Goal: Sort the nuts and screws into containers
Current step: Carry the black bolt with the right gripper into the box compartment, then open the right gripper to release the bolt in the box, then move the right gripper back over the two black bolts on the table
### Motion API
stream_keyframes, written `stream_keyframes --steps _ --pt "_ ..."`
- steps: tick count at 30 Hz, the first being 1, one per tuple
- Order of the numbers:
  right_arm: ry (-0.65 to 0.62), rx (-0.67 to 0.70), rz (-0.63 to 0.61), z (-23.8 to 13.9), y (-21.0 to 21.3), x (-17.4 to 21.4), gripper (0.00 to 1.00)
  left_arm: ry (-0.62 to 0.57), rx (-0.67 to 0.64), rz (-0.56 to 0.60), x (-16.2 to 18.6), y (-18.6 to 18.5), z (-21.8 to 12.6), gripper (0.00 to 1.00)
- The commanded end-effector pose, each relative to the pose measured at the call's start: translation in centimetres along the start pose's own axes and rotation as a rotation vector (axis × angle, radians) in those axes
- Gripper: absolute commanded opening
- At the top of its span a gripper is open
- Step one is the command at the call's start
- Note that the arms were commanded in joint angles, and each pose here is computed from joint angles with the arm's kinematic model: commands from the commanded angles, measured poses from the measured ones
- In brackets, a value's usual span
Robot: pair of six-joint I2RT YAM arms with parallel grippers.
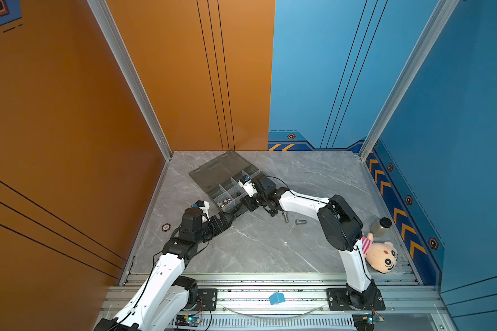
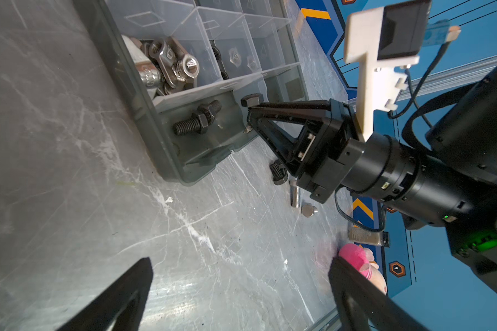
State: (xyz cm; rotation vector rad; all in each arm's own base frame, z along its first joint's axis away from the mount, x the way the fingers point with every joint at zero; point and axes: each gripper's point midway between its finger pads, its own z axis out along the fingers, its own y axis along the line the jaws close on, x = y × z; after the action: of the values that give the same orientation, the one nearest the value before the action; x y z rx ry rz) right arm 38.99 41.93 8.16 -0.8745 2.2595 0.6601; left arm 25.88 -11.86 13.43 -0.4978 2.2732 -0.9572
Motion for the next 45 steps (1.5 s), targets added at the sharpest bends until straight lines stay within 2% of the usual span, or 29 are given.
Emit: stream_keyframes --steps 1,8,10,14,20,24,25,33,45 --pt "-0.004 0.027 0.005 -0.4 -0.2 -0.8 0.30 -0.007 0.017 0.007 -0.4 -0.7 -0.4 0.98" --pt "-0.027 0.020 0.006 -2.0 0.3 -1.6 0.40 0.023 -0.009 -0.004 0.3 0.0 -0.5 0.98" --pt "-0.080 0.020 -0.002 -4.2 0.8 -3.1 0.41 0.021 -0.009 -0.007 0.3 0.1 -0.5 0.98" --pt "-0.114 0.027 0.003 -6.8 0.9 -3.2 0.43 0.019 -0.008 -0.009 0.3 0.0 -0.5 0.98" --pt "-0.122 0.066 0.062 -10.4 -0.6 -1.2 0.45 0.020 -0.004 -0.006 0.1 -0.3 -0.5 0.98" --pt "-0.085 0.102 0.109 -11.3 -1.6 1.5 0.45 0.022 -0.001 -0.006 0.1 -0.3 -0.3 0.98" --pt "-0.079 0.142 0.148 -11.8 -3.6 2.1 0.46 0.020 0.000 -0.005 0.1 -0.4 -0.3 0.98" --pt "0.004 0.174 0.245 -11.3 -6.5 7.1 0.47 0.032 0.000 -0.001 0.2 -0.6 0.0 0.98" --pt "0.097 0.104 0.327 -9.3 -6.1 11.1 0.47 0.044 -0.010 -0.001 0.4 -0.4 0.4 0.98"
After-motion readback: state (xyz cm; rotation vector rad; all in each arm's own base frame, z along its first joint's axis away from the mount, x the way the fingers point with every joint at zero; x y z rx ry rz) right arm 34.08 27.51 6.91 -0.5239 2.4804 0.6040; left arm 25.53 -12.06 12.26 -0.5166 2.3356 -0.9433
